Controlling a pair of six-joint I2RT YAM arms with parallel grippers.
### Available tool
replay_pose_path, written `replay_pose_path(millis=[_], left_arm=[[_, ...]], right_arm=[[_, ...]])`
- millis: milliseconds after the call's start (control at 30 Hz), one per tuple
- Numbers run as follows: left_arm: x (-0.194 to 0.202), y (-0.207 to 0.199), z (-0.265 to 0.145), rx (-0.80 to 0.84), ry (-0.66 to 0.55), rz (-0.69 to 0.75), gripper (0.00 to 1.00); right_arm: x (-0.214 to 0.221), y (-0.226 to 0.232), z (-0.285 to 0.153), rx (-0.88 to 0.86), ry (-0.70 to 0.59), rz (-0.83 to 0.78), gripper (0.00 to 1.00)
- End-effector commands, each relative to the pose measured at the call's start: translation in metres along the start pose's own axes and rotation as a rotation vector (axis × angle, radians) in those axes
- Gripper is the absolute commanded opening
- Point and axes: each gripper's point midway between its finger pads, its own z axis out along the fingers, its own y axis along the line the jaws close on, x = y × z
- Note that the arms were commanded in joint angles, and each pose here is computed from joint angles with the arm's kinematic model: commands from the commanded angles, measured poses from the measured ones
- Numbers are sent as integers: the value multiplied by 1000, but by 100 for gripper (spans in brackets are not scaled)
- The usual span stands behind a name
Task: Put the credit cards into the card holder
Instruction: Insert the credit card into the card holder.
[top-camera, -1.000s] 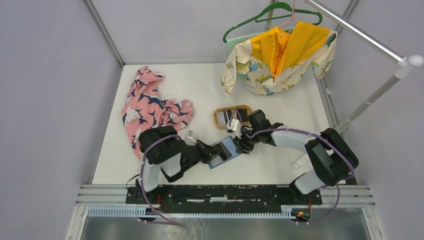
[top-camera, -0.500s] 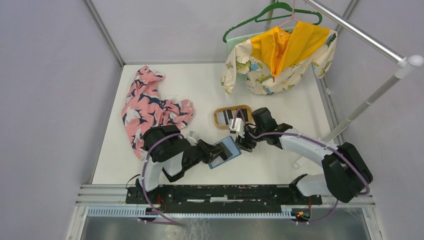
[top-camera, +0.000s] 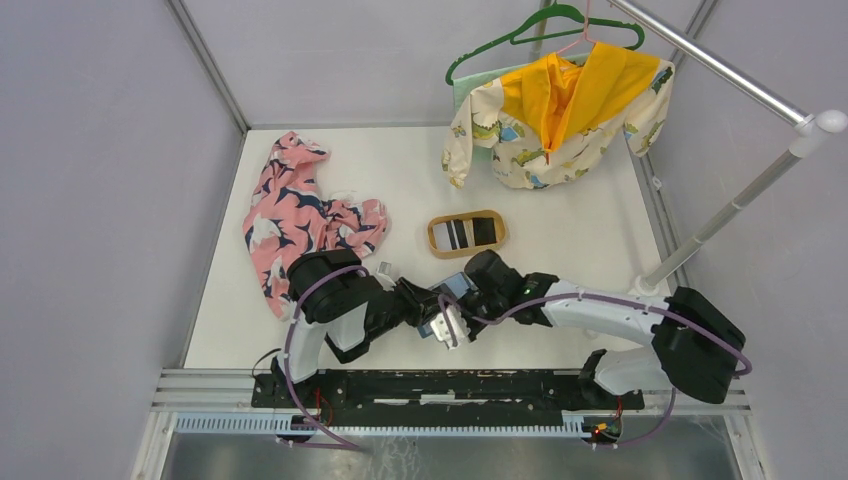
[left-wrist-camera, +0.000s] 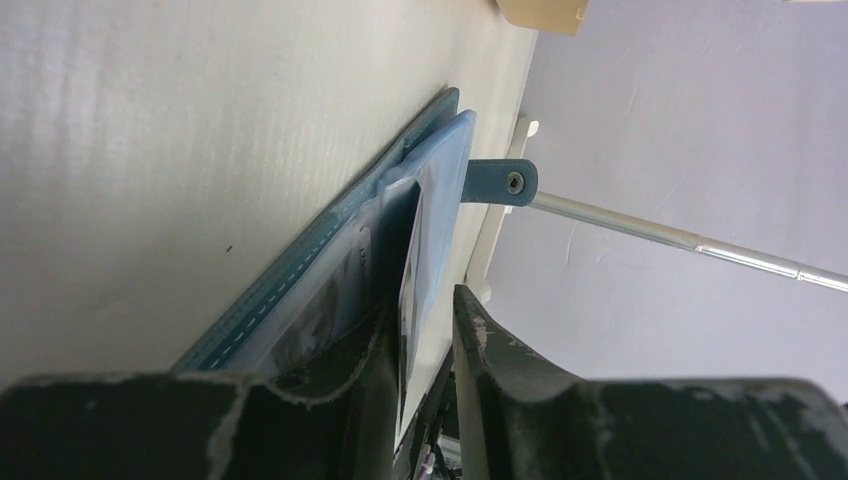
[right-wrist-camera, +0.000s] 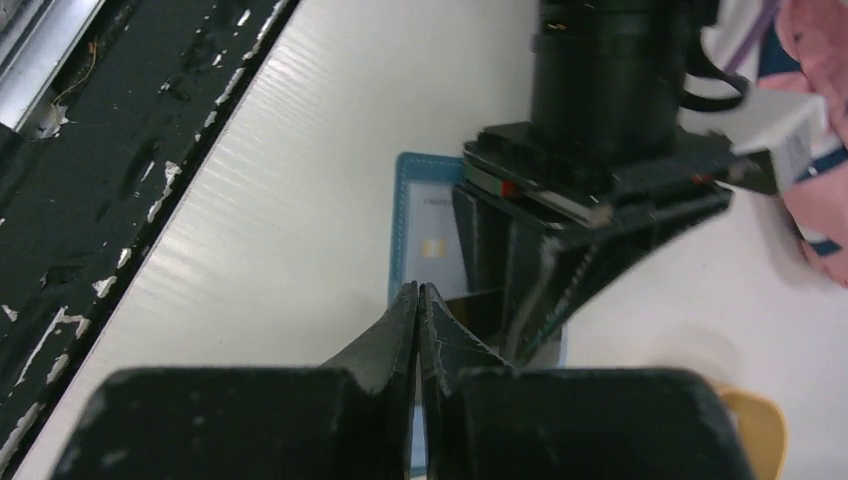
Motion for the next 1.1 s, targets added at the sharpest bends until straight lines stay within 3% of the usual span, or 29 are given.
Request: replay_pose_path(millis=[0,500,1067], left_arm=[[0,12,-10,17,5,43,35],[1,13,-10,15,16,47,36],[-3,9,-15,24,10,59,41]], right_arm=[[-6,-22,21,46,89,-206,6],[23,-44,44,151,292,-192,6],[60,-51,19,234,399,-111,5]])
